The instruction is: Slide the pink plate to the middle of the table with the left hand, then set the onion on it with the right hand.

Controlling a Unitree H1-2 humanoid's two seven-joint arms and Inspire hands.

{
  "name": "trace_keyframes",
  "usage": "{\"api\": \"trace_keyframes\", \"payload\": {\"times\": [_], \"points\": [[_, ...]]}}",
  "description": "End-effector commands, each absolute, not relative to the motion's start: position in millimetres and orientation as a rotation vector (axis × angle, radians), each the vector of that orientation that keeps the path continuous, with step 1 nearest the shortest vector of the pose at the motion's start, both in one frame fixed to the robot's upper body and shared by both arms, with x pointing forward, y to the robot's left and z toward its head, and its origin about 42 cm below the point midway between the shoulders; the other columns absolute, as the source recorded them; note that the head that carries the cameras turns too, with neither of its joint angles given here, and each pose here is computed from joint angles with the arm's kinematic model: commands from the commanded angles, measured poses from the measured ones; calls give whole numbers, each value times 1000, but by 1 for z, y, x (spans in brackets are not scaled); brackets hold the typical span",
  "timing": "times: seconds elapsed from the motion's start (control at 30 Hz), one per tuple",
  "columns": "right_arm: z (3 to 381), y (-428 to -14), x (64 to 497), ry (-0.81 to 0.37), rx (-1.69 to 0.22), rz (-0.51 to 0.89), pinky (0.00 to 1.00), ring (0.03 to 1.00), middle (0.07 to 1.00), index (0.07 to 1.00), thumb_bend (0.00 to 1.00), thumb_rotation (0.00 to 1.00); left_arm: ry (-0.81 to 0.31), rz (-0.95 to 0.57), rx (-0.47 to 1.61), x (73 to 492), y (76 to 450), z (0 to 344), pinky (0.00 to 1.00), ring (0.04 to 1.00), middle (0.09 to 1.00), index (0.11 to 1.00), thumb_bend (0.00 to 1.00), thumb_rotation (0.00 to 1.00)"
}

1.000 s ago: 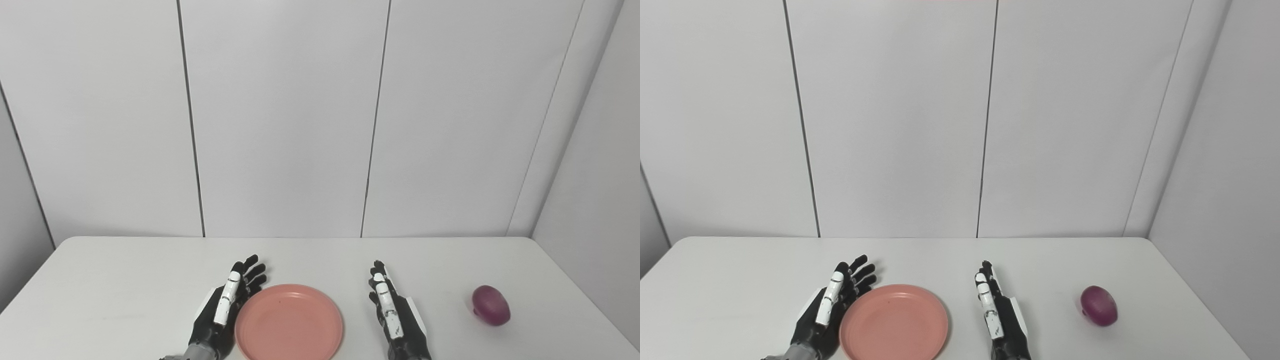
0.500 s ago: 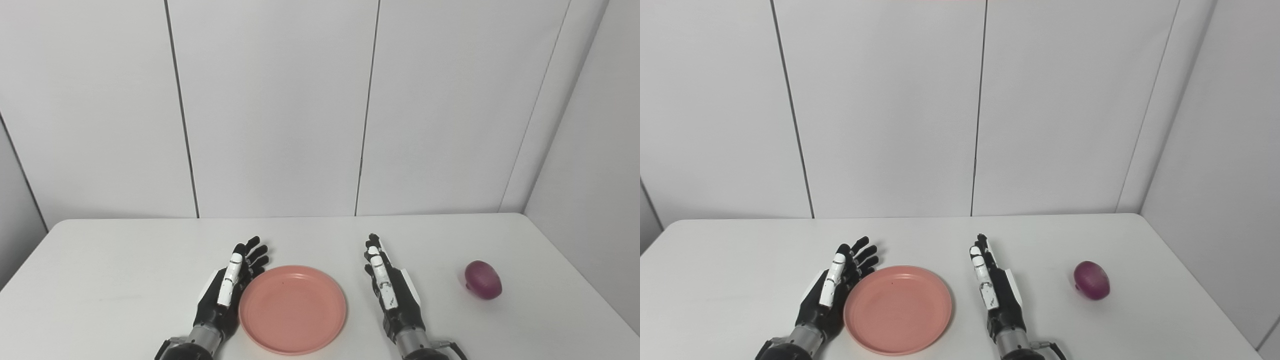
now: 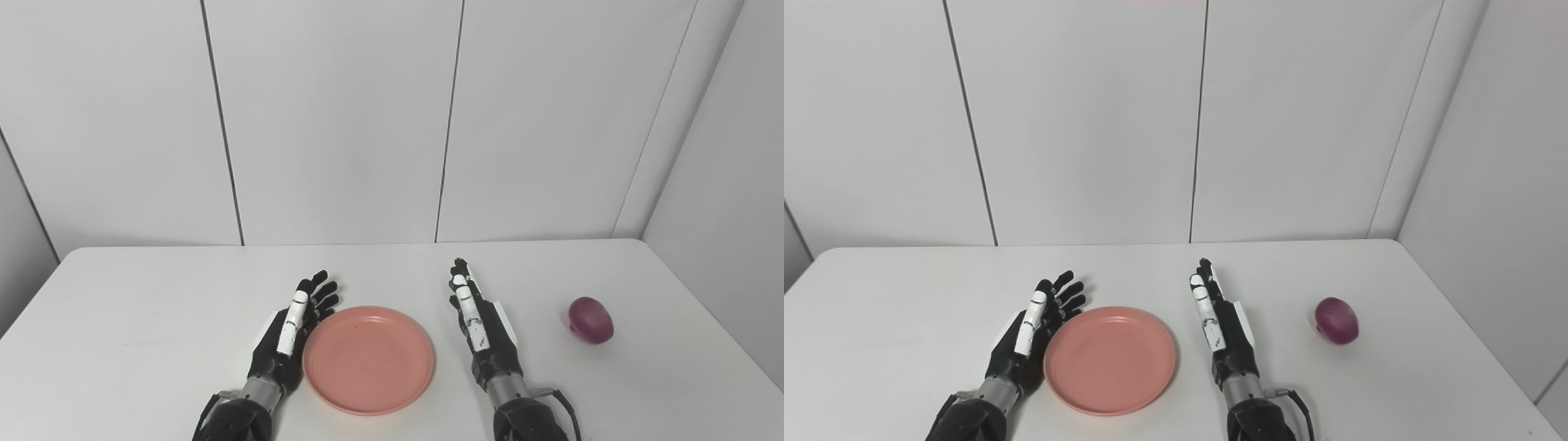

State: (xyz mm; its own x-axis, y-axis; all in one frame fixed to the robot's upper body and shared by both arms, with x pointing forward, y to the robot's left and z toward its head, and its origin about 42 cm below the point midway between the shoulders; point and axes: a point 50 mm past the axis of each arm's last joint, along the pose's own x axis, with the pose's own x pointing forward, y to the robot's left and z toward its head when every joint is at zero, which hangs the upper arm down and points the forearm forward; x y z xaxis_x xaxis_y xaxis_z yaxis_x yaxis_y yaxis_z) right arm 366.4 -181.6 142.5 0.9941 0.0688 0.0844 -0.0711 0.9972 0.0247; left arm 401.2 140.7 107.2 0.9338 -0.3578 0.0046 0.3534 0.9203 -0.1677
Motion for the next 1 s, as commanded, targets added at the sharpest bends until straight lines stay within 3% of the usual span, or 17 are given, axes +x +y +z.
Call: {"api": "trace_keyframes", "payload": {"times": [0.0, 0.27, 0.5, 0.57, 0.67, 0.7, 0.77, 0.97], "points": [[175, -177, 378, -181, 22, 79, 1000, 1000, 1000, 1000, 552, 1000, -38, -373, -159, 410, 138, 125, 949, 932, 934, 934, 627, 1000], [186, -189, 380, -224, -28, 32, 1000, 991, 996, 995, 592, 998, -42, -359, -162, 409, 142, 129, 964, 933, 937, 933, 611, 1000], [216, -226, 384, -277, -297, -85, 997, 961, 966, 965, 635, 943, -34, -350, -156, 408, 147, 128, 990, 944, 946, 942, 625, 1000], [224, -239, 385, -291, -398, -115, 948, 956, 958, 954, 626, 927, -35, -346, -155, 408, 149, 127, 977, 941, 943, 939, 625, 1000], [229, -253, 384, -288, -495, -146, 930, 959, 965, 957, 611, 840, -34, -341, -148, 409, 150, 125, 979, 940, 942, 939, 626, 1000], [230, -256, 383, -284, -523, -154, 900, 949, 969, 960, 612, 738, -35, -340, -145, 410, 151, 125, 981, 939, 940, 938, 623, 1000], [231, -264, 383, -267, -592, -180, 846, 933, 966, 955, 632, 651, -39, -333, -144, 410, 152, 124, 982, 934, 936, 933, 623, 1000], [231, -281, 382, -263, -747, -247, 822, 914, 946, 940, 675, 509, -42, -332, -158, 410, 153, 124, 983, 931, 935, 929, 628, 1000]]}}
